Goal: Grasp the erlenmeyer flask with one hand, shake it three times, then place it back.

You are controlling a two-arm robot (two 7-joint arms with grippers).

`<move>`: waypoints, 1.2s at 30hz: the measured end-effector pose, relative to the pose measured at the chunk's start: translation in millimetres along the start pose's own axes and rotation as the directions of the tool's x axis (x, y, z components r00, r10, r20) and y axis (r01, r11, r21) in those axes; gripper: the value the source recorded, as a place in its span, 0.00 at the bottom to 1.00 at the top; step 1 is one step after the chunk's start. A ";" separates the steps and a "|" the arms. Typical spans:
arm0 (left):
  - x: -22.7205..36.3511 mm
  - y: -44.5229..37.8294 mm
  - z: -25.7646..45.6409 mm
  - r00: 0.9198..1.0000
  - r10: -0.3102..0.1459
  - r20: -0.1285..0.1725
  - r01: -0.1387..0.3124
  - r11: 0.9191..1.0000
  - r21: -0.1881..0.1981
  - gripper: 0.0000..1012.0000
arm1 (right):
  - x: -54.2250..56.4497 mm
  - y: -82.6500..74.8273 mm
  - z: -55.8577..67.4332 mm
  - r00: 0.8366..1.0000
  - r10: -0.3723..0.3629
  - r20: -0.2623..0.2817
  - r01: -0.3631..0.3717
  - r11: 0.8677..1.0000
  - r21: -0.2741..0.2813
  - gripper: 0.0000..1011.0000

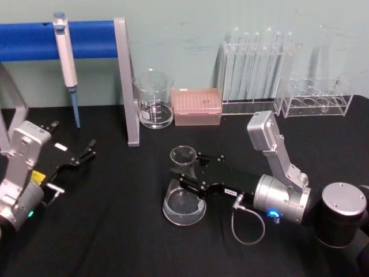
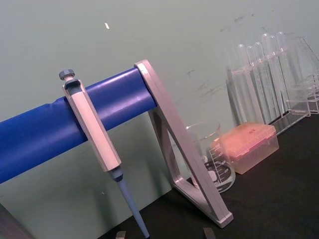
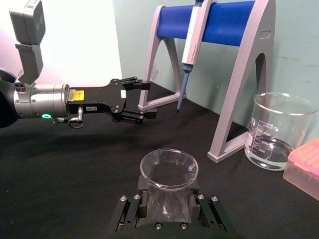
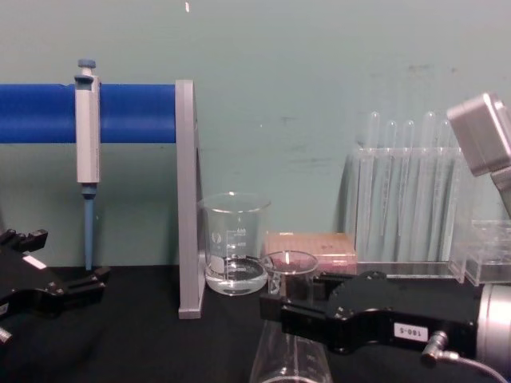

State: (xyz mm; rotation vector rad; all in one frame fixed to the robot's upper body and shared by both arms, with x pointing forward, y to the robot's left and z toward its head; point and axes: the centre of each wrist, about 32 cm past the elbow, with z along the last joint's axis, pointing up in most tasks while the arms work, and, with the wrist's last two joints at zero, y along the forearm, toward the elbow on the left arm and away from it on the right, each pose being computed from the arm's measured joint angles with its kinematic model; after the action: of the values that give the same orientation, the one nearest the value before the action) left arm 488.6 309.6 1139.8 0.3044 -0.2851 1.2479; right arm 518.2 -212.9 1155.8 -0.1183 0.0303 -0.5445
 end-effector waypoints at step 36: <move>0.0 0.0 0.0 1.000 0.000 0.000 0.000 1.000 0.000 0.99 | -0.6 -0.8 -1.0 1.000 -0.002 -0.008 0.002 1.000 -0.004 0.45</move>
State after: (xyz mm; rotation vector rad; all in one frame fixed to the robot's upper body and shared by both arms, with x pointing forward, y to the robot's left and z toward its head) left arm 488.6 309.6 1139.8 0.3044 -0.2850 1.2479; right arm 517.3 -213.4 1154.9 -0.1199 0.0390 -0.5465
